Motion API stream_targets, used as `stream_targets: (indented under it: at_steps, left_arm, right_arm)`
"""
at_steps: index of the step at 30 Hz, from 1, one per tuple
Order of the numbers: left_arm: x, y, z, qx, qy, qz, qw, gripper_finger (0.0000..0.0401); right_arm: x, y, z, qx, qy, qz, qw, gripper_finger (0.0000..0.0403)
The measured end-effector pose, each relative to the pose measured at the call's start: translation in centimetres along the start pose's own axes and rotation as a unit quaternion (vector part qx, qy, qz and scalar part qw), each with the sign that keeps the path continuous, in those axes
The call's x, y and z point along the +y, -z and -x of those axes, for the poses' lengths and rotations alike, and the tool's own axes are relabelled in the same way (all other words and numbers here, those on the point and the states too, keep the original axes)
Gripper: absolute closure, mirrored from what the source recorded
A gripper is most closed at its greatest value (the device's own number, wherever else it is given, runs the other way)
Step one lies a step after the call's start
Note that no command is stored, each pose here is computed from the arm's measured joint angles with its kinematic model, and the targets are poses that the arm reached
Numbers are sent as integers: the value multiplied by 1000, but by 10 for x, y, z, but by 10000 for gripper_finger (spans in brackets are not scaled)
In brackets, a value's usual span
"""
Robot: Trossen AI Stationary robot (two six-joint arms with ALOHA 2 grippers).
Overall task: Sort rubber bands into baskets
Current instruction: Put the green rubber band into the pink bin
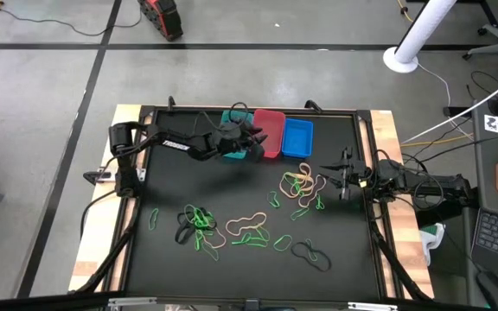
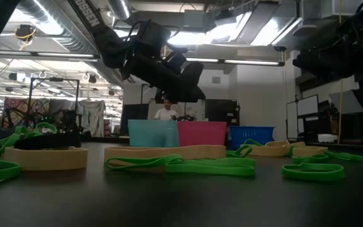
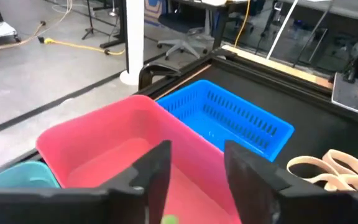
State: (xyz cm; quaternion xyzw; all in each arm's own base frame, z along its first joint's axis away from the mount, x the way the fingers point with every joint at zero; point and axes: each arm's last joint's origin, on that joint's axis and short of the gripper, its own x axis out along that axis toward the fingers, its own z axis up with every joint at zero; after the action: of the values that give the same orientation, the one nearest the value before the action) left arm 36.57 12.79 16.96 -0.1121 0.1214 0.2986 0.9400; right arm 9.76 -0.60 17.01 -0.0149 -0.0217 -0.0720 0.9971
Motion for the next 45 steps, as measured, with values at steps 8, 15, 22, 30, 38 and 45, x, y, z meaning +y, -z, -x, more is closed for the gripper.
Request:
stream_targets:
  at_steps: [8, 15, 22, 30, 38, 45]
  left_arm:
    - [-26, 2, 7, 9, 127, 22, 992, 219]
    - [-87, 18, 33, 12, 228, -80, 970, 219]
    - [-133, 38, 61, 1, 285, -182, 941, 219]
    - [-147, 64, 55, 20, 278, -209, 937, 219]
    - [-160, 79, 21, 50, 266, -234, 934, 219]
    - [-159, 92, 11, 124, 251, -247, 928, 219]
  right_arm:
    - [0, 0, 0, 0, 0, 0, 1000, 281]
    - [0, 0, 0, 0, 0, 0, 1000, 281]
    - [0, 0, 0, 0, 0, 0, 1000, 281]
    - [0, 0, 0, 0, 0, 0, 1000, 281]
    - [0, 0, 0, 0, 0, 0, 1000, 281]
    - [0, 0, 0, 0, 0, 0, 1000, 281]
